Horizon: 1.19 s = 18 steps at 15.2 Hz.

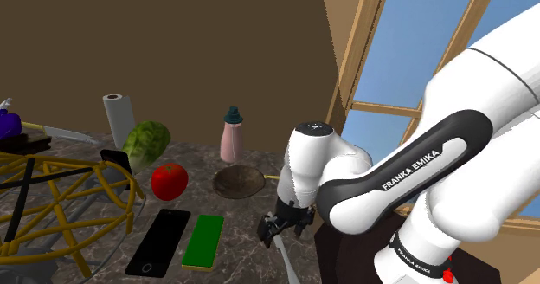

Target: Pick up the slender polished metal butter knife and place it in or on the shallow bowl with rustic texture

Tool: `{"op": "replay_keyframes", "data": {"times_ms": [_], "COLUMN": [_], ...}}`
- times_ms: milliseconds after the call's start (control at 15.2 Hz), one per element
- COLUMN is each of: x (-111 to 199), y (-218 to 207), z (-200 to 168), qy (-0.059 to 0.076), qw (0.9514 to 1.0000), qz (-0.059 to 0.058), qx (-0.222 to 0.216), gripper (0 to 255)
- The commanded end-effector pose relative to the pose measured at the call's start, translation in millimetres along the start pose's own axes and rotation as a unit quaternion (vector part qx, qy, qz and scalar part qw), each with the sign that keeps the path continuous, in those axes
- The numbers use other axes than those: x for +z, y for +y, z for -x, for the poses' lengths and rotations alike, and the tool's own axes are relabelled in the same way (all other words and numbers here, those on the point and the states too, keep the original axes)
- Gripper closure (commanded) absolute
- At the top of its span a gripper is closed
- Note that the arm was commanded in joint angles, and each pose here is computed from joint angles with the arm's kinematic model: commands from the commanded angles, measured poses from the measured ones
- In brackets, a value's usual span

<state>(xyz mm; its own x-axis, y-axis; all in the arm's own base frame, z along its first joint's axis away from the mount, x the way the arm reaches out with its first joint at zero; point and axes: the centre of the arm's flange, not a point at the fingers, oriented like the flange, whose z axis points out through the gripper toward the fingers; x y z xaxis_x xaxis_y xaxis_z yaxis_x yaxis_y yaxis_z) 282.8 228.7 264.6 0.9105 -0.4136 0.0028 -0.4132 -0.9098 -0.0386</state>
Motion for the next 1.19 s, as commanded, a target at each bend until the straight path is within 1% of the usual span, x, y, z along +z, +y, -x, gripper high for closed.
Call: {"op": "replay_keyframes", "data": {"times_ms": [0,528,594,1122], "x": [13.5,13.4,13.4,13.4], "y": [-0.5,-0.5,-0.5,-0.5], "z": [0.4,0.4,0.4,0.4], "qy": [0.000,0.000,0.000,0.000], "qw": [1.0000,1.0000,1.0000,1.0000], "qz": [-0.001,-0.001,-0.001,-0.001], "qx": [0.000,0.000,0.000,0.000], "gripper": [0,0,255,255]}}
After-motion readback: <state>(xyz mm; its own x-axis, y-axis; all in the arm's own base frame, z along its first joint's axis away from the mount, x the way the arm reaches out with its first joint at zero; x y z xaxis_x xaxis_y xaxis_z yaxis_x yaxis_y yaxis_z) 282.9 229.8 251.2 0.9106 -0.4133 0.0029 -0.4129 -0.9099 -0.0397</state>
